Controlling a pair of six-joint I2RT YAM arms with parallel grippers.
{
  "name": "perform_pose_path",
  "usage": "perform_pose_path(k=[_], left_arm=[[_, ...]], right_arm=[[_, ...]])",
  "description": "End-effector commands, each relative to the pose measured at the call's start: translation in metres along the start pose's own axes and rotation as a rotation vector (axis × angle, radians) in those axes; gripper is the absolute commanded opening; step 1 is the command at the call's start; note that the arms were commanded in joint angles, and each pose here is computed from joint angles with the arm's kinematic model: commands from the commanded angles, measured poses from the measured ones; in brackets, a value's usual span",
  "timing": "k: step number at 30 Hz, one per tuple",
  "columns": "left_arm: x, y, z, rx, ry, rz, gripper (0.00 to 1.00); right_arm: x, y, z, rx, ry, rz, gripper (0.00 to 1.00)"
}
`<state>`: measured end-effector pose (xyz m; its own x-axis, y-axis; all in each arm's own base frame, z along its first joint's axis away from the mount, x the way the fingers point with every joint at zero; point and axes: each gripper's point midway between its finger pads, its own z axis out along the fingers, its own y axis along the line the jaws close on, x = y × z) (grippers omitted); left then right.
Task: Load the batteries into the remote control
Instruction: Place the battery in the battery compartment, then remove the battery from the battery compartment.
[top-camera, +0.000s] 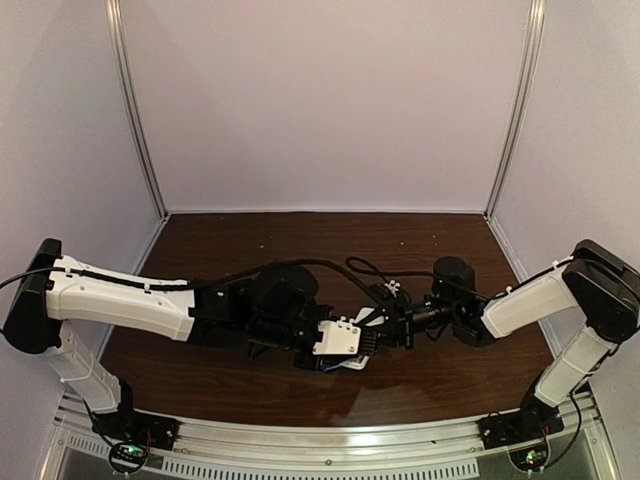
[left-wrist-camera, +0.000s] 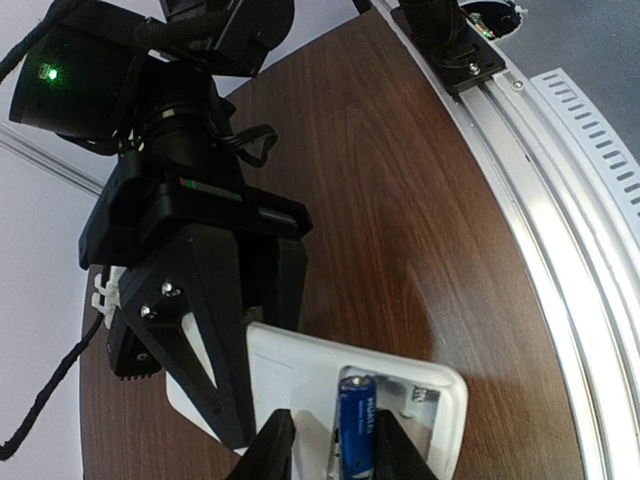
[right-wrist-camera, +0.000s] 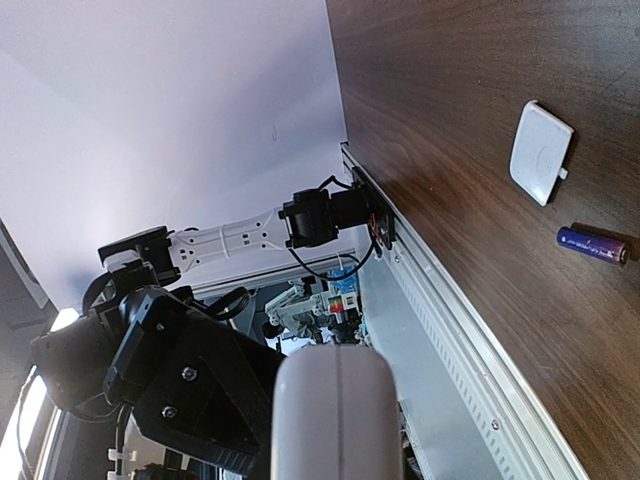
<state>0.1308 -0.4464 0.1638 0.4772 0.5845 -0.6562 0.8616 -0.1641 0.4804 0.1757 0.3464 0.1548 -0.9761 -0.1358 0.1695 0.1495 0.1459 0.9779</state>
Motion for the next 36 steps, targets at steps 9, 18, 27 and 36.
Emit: perform_pose_path(k=[9, 18, 27, 36], left_arm=[[-0.002, -0.006, -0.011, 0.033, -0.033, -0.009, 0.46], [-0.005, -0.011, -0.012, 0.065, -0.048, -0.037, 0.54], [-0.02, -0.013, -0.03, 0.089, -0.107, -0.123, 0.61], [-0.014, 0.022, -0.064, -0.026, -0.174, -0.412, 0.74]], right_arm=[[0.009, 0.008, 0.002, -0.039, 0.039, -0.04, 0.0], [0.008, 0.008, 0.001, -0.038, 0.034, -0.043, 0.0], [0.004, 0.009, 0.001, -0.06, 0.018, -0.036, 0.0], [0.002, 0.02, 0.001, -0.118, 0.011, -0.057, 0.0]])
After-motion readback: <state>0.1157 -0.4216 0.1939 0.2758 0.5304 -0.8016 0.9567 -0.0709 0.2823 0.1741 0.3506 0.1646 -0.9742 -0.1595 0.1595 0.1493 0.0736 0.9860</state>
